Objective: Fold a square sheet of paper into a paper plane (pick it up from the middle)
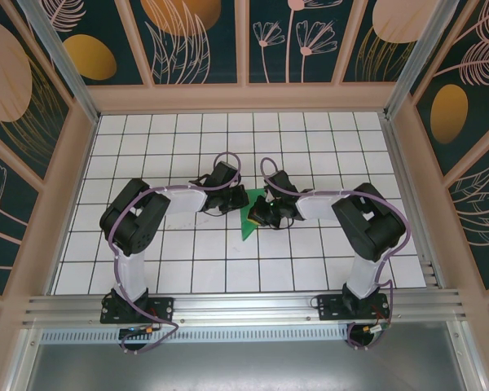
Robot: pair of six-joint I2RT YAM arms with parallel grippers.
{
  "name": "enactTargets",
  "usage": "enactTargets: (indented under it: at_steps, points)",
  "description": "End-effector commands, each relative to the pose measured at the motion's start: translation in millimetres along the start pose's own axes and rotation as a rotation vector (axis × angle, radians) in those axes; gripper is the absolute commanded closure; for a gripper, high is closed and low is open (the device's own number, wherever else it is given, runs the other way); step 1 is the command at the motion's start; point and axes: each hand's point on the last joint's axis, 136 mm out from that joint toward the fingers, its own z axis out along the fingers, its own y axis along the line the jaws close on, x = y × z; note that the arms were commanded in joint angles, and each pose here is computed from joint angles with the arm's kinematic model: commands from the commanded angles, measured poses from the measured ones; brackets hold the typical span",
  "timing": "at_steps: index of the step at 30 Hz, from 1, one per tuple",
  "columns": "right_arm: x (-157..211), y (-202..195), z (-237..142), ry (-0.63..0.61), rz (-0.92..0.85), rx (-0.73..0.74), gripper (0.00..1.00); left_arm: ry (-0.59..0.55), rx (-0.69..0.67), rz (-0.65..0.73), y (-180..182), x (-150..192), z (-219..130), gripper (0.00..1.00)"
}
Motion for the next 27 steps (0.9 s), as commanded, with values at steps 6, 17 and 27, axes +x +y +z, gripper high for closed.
enactTargets:
  at_steps: [6, 17, 27]
  points:
    - [5.3, -9.4, -9.2, -0.002, -0.002, 0.033, 0.93, 0.044, -0.015, 0.013, 4.8, 9.6, 9.0, 0.90]
    - [3.7, -13.3, -3.3, 0.001, 0.004, 0.048, 0.93, 0.043, -0.010, 0.009, 3.7, 9.0, 8.1, 0.89]
    - [6.0, -29.1, 0.9, 0.006, 0.025, 0.101, 0.83, 0.008, 0.005, 0.005, -10.3, -2.6, -4.2, 0.87]
